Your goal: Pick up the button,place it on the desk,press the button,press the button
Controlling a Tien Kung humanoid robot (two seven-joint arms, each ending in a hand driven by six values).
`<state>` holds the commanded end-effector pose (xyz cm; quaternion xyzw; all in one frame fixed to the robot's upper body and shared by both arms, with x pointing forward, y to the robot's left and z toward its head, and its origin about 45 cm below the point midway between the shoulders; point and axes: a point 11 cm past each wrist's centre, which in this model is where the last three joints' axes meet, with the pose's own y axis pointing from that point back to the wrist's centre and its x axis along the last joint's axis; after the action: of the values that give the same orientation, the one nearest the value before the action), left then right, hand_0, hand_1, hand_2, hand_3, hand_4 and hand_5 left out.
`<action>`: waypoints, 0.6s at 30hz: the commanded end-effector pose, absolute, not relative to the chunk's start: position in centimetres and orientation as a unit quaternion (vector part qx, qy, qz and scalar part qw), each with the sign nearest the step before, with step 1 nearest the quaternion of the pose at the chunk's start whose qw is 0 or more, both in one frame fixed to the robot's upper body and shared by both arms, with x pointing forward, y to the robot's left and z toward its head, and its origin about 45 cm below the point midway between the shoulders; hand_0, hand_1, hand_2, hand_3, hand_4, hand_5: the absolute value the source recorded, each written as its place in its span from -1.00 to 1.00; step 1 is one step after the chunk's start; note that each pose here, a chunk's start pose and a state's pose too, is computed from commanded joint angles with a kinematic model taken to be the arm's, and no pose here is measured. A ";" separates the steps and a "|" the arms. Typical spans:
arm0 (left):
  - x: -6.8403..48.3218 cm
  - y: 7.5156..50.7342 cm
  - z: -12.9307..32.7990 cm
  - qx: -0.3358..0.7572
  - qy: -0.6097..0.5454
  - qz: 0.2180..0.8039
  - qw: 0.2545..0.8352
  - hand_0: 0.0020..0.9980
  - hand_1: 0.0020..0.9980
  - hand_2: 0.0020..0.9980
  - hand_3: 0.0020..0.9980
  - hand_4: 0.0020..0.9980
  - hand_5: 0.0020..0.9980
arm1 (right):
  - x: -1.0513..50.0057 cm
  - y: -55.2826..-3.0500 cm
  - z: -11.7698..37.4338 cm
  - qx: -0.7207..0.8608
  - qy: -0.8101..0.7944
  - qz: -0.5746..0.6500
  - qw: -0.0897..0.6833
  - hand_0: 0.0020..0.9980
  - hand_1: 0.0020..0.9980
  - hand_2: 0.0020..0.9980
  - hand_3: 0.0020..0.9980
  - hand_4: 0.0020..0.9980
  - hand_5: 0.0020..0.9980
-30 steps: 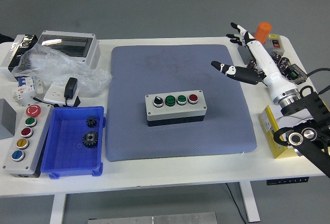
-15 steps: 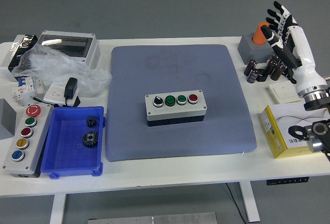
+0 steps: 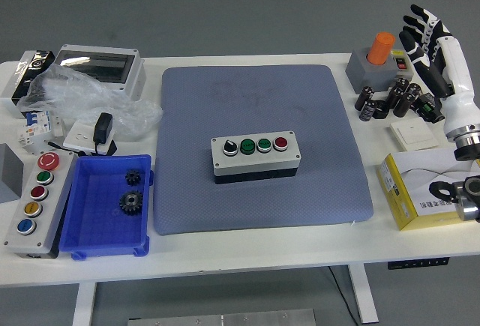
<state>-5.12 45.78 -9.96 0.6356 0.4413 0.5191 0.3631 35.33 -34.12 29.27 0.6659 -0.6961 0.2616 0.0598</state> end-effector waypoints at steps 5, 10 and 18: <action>-5.4 45.8 -9.9 0.636 0.443 0.518 0.361 0.34 0.37 0.25 0.28 0.19 -0.18 | 35.2 -34.5 29.5 0.660 -0.700 0.266 0.061 0.76 0.68 0.71 0.77 1.00 0.79; -5.5 45.7 -10.0 0.636 0.445 0.517 0.360 0.34 0.37 0.25 0.28 0.19 -0.19 | 34.9 -34.4 29.8 0.660 -0.697 0.275 0.064 0.76 0.68 0.71 0.76 1.00 0.78; -5.8 45.8 -9.9 0.638 0.446 0.515 0.359 0.34 0.38 0.25 0.28 0.19 -0.20 | 34.5 -35.0 29.5 0.658 -0.701 0.269 0.063 0.75 0.67 0.71 0.76 1.00 0.77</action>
<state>-5.76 45.85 -9.88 0.6381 0.4457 0.5153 0.3586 34.55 -34.98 29.51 0.6576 -0.7011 0.2685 0.0627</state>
